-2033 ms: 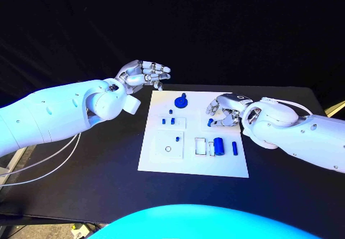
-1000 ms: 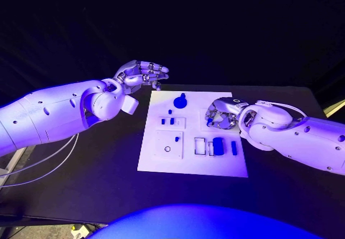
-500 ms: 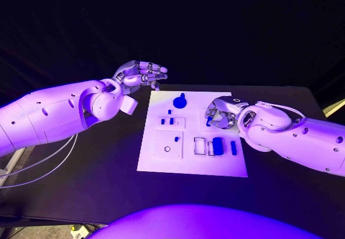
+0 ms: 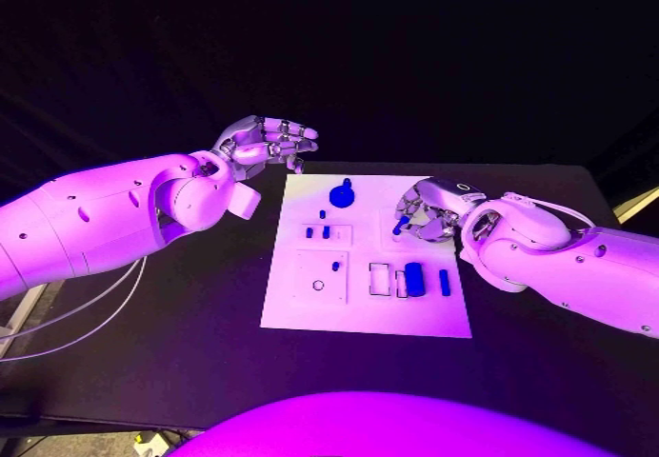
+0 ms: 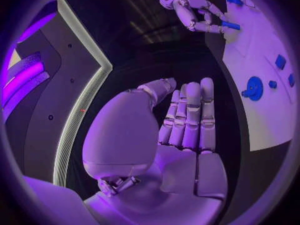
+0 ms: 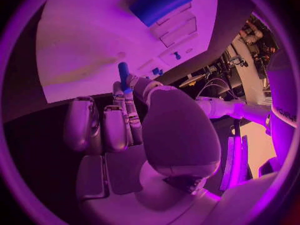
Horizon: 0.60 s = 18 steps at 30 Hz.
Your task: Assemble the parts on the task board
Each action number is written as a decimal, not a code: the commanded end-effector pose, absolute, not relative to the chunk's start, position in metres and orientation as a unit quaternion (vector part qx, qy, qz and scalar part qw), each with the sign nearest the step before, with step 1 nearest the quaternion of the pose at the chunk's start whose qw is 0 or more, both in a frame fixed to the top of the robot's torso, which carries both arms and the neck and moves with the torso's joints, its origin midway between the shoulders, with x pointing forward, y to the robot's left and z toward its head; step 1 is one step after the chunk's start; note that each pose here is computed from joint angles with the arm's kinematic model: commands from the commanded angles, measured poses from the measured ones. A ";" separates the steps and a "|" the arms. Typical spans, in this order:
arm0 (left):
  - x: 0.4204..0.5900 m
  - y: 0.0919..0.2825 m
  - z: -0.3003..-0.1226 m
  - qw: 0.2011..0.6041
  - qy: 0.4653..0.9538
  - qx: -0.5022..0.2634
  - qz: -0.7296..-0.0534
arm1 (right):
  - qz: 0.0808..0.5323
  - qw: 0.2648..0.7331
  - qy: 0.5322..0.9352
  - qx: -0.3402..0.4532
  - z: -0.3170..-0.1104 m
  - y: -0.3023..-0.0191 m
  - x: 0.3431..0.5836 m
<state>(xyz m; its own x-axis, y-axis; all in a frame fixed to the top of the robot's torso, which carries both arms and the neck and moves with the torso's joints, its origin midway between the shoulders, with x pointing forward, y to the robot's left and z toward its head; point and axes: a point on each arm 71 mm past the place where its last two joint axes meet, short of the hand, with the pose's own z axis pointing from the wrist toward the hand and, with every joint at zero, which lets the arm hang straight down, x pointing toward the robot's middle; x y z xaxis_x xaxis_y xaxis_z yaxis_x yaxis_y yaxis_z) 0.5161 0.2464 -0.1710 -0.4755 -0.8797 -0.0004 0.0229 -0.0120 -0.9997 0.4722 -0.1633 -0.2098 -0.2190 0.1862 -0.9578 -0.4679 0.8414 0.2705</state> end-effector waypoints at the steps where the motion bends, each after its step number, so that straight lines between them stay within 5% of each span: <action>1: 0.516 0.245 -0.170 0.365 0.599 -0.356 -0.617 | 0.283 0.620 0.726 -0.096 -0.203 -0.159 0.465; 18: 0.518 0.241 -0.172 0.362 0.599 -0.356 -0.619 | 0.386 0.582 0.699 -0.153 -0.204 -0.075 0.416</action>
